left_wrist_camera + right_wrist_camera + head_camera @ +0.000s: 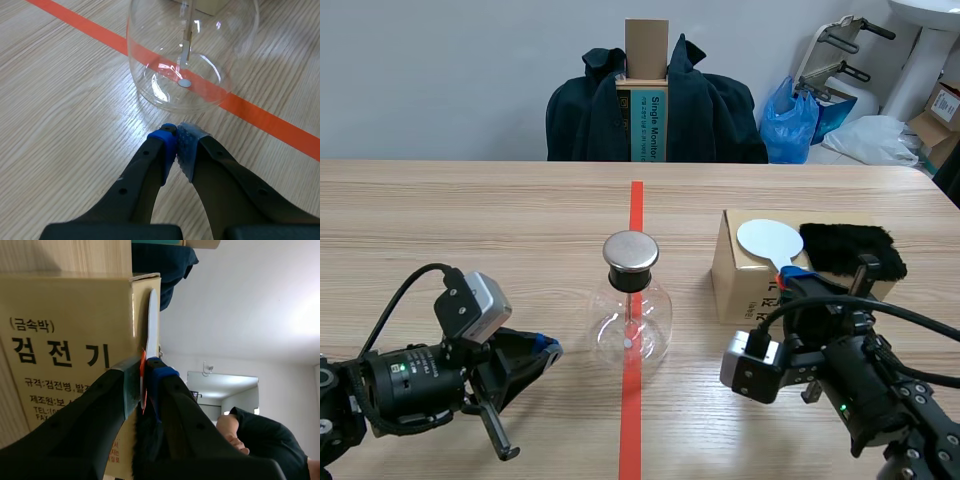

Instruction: Do the electroscope experiment.

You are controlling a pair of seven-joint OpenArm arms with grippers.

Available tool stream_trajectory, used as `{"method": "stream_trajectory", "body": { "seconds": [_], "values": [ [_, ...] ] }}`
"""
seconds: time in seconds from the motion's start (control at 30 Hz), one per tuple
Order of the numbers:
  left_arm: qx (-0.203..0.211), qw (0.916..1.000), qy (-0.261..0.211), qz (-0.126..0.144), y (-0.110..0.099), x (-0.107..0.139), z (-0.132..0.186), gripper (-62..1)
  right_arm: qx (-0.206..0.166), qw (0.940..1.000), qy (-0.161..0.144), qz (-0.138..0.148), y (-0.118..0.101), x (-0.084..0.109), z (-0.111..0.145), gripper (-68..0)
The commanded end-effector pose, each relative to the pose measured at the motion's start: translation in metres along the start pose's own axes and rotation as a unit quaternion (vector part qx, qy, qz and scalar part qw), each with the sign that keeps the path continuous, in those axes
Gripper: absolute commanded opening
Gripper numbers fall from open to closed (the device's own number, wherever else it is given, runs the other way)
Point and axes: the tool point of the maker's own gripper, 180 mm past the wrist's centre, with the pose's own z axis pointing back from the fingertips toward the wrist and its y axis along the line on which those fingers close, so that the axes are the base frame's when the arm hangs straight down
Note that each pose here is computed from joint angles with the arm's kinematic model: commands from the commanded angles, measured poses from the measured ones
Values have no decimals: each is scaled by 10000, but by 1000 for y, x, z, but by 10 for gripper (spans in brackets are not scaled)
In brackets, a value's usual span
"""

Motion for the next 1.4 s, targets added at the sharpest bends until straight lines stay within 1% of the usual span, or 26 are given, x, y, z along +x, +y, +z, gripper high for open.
{"method": "stream_trajectory", "body": {
  "seconds": [0.0,0.1,0.13,0.17,0.27,0.37,0.47,0.53,0.57,0.67,0.7,0.77,0.83,0.87,0.9,0.93,0.97,1.03,1.07,1.1,1.13,1.17,1.23,1.3,1.37],
  "values": [
    [26,9998,-177,40,0,9,1,-581,-242,9997,13,-22,-15,-1,-7,-666],
    [-22,9999,-169,0,-3,8,8,-581,-264,9996,24,-99,-16,-2,-8,-664],
    [-48,9998,-193,-28,-4,10,11,-582,-269,9995,34,-139,-17,-2,-8,-646],
    [-61,9997,-215,-47,-5,12,14,-582,-257,9995,36,-187,-16,-2,-8,-613],
    [-9,9993,-377,-84,-5,26,30,-582,-211,9993,83,-307,-14,-4,-8,-471],
    [54,9981,-613,-27,-7,45,49,-582,-216,9986,151,-456,-14,-7,-8,-397],
    [-5,9969,-776,-120,-17,66,68,-582,-272,9969,280,-688,-16,-13,-7,-311],
    [-66,9961,-859,-172,-27,78,80,-582,-497,9940,416,-880,-23,-19,-6,-250],
    [-80,9955,-931,-142,-32,86,86,-582,-576,9927,450,-960,-26,-20,-6,-231],
    [-131,9940,-1068,-188,-47,105,102,-582,-574,9933,285,-964,-26,-14,-4,-225],
    [-133,9935,-1109,-202,-52,112,107,-582,-574,9933,266,-963,-26,-13,-4,-225],
    [-152,9923,-1206,-239,-60,125,116,-581,-563,9924,322,-1049,-24,-15,-3,-225],
    [-178,9907,-1315,-300,-67,139,121,-577,-526,9926,253,-1063,-22,-12,0,-225],
    [-176,9898,-1374,-333,-70,146,124,-555,-490,9929,215,-1065,-20,-10,3,-225],
    [-179,9888,-1431,-380,-71,152,125,-507,-443,9930,193,-1078,-17,-8,6,-225],
    [-187,9880,-1475,-423,-72,157,126,-435,-393,9930,192,-1097,-13,-7,9,-225],
    [-183,9869,-1528,-475,-72,162,127,-339,-325,9931,202,-1113,-9,-6,13,-225],
    [-148,9855,-1599,-550,-71,168,128,-105,-158,9938,159,-1089,0,-4,24,-225],
    [-99,9841,-1673,-587,-69,172,129,-7,-85,9941,158,-1073,4,-4,30,-225],
    [-35,9834,-1705,-614,-67,174,129,14,2,9942,157,-1061,9,-5,36,-225],
    [22,9829,-1733,-619,-65,175,129,14,79,9943,172,-1052,13,-6,42,-225],
    [70,9828,-1739,-613,-64,175,130,14,179,9935,211,-1100,18,-8,49,-225],
    [100,9830,-1735,-588,-63,175,129,14,385,9908,396,-1239,29,-14,64,-225],
    [139,9840,-1687,-564,-62,173,129,14,585,9872,527,-1388,39,-20,80,-224],
    [148,9840,-1687,-559,-62,173,128,14,671,9802,728,-1713,40,-28,95,-194]
  ]
}}
